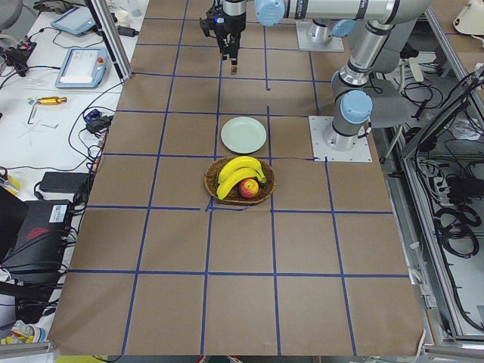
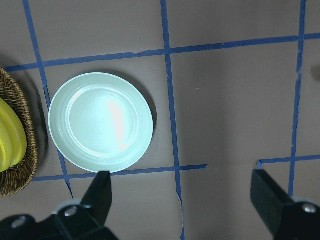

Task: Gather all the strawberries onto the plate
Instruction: 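Carry the strawberry with the right gripper toward the plate, then lower the strawberry to the table and open the right gripper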

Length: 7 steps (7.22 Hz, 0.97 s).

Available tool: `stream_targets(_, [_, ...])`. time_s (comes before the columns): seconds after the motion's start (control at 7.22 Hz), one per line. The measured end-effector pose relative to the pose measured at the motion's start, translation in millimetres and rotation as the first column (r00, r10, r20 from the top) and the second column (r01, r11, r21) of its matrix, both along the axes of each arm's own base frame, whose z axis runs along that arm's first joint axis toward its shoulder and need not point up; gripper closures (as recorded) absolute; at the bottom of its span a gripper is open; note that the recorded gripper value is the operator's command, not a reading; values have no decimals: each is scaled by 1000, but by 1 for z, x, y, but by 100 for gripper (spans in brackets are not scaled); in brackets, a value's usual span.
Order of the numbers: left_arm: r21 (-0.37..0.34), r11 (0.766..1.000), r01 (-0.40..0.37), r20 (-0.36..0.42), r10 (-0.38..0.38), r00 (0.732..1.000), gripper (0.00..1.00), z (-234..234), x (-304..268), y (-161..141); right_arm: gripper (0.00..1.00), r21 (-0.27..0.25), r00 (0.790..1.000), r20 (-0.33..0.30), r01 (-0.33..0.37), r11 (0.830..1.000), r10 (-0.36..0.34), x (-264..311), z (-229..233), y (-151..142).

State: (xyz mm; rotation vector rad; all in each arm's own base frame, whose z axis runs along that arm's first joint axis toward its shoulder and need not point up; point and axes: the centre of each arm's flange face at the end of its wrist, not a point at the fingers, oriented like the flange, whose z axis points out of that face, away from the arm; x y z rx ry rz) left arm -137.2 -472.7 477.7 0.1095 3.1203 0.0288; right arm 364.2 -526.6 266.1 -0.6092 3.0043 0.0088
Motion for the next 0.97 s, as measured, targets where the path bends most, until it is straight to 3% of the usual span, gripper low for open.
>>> stream_targets(0.28, [1,1000,-2,0,2,1000,0,1,1,0,100,6,998,4,-57,998,57,39,-25,10])
stream_targets(0.42, [1,1000,-3,0,3,1000,0,0,2,0,95,10,997,4,-78,997,77,52,-38,14])
stream_targets(0.55, [3,1000,-4,0,4,1000,0,0,2,0,66,17,996,2,-91,996,91,59,-49,16])
stream_targets(0.69, [6,1000,-4,0,4,1000,0,-2,2,1,63,26,995,0,-99,995,99,62,-57,17])
stream_targets(0.83, [10,1000,-3,0,3,1000,0,-3,1,1,52,36,995,-3,-100,994,100,62,-64,18])
stream_targets(0.97, [14,1000,-2,0,2,1000,0,-5,1,2,4,47,995,-4,-96,994,97,62,-70,19])
